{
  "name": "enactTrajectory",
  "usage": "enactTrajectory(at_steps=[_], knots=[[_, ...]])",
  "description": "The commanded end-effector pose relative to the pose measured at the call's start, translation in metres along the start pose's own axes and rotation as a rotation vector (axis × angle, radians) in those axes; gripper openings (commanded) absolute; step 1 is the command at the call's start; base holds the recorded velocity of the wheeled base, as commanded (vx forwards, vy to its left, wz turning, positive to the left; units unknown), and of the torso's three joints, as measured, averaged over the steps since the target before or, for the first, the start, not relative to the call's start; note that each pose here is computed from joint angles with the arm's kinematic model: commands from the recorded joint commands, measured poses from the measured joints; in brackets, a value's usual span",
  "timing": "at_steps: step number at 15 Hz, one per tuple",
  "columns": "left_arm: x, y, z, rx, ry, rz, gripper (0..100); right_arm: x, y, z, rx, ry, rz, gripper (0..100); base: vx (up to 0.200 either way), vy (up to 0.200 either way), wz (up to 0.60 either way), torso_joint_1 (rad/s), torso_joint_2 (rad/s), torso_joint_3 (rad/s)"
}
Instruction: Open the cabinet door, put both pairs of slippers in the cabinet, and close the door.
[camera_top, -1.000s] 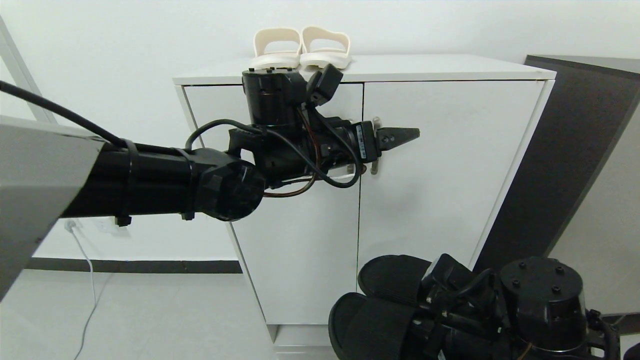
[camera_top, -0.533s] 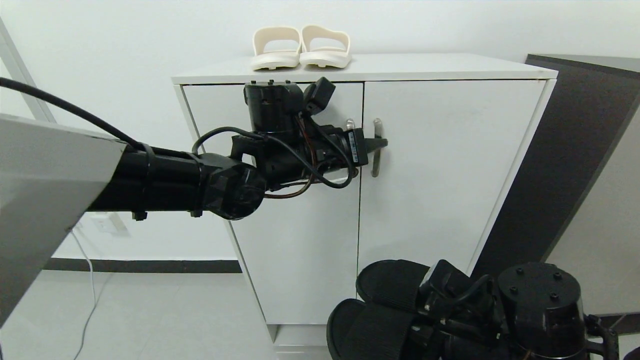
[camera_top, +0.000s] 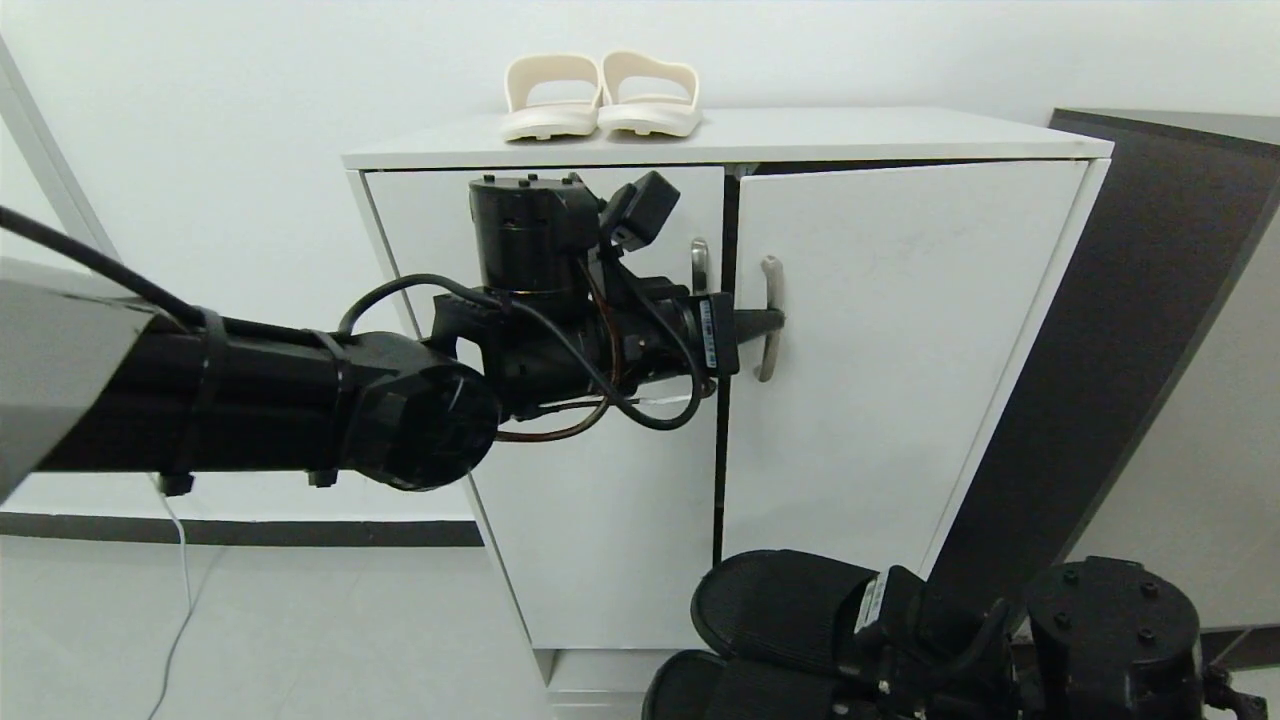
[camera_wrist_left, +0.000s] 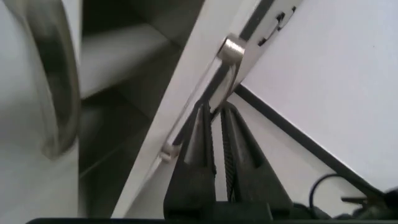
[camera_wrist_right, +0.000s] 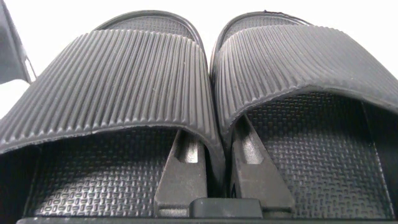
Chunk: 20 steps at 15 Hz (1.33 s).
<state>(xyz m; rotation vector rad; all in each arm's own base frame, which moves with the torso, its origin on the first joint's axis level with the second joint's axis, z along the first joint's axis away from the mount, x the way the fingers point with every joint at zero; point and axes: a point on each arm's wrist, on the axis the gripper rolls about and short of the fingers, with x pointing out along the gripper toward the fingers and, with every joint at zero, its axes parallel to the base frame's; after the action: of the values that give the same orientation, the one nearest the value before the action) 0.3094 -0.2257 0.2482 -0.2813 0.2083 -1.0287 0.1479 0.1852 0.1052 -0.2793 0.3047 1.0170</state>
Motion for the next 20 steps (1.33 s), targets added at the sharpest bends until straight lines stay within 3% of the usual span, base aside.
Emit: enactTrajectory(at_steps=[1, 4, 6, 9, 12, 18, 20], knots=[[-0.016, -0.016, 0.008, 0.015, -0.019, -0.02, 0, -0.001, 0.001, -0.001, -0.004, 0.002, 0.003, 0, 0.0, 0.0, 0.0, 0.0, 0.0, 0.0], [-0.035, -0.033, 0.009, 0.024, -0.024, -0.024, 0, -0.001, 0.001, -0.003, -0.011, 0.008, 0.004, 0, 0.0, 0.0, 0.0, 0.0, 0.0, 0.0], [-0.04, -0.034, 0.009, 0.033, -0.03, -0.004, 0, -0.001, 0.001, -0.003, -0.011, 0.008, 0.004, 0, 0.0, 0.0, 0.0, 0.0, 0.0, 0.0], [-0.048, -0.018, 0.016, 0.03, -0.066, 0.049, 0, -0.001, 0.002, -0.002, -0.015, 0.007, 0.008, 0, 0.0, 0.0, 0.0, 0.0, 0.0, 0.0], [-0.04, -0.001, 0.017, 0.001, -0.08, 0.075, 0, -0.001, 0.002, -0.002, -0.016, 0.007, 0.01, 0, 0.0, 0.0, 0.0, 0.0, 0.0, 0.0], [0.007, 0.029, 0.016, 0.009, -0.139, 0.105, 0, -0.001, 0.008, -0.003, -0.023, 0.013, 0.03, 0, 0.0, 0.0, 0.0, 0.0, 0.0, 0.0], [0.014, 0.032, 0.017, 0.009, -0.146, 0.104, 0, -0.001, 0.009, -0.005, -0.024, 0.02, 0.034, 0, 0.0, 0.0, 0.0, 0.0, 0.0, 0.0]])
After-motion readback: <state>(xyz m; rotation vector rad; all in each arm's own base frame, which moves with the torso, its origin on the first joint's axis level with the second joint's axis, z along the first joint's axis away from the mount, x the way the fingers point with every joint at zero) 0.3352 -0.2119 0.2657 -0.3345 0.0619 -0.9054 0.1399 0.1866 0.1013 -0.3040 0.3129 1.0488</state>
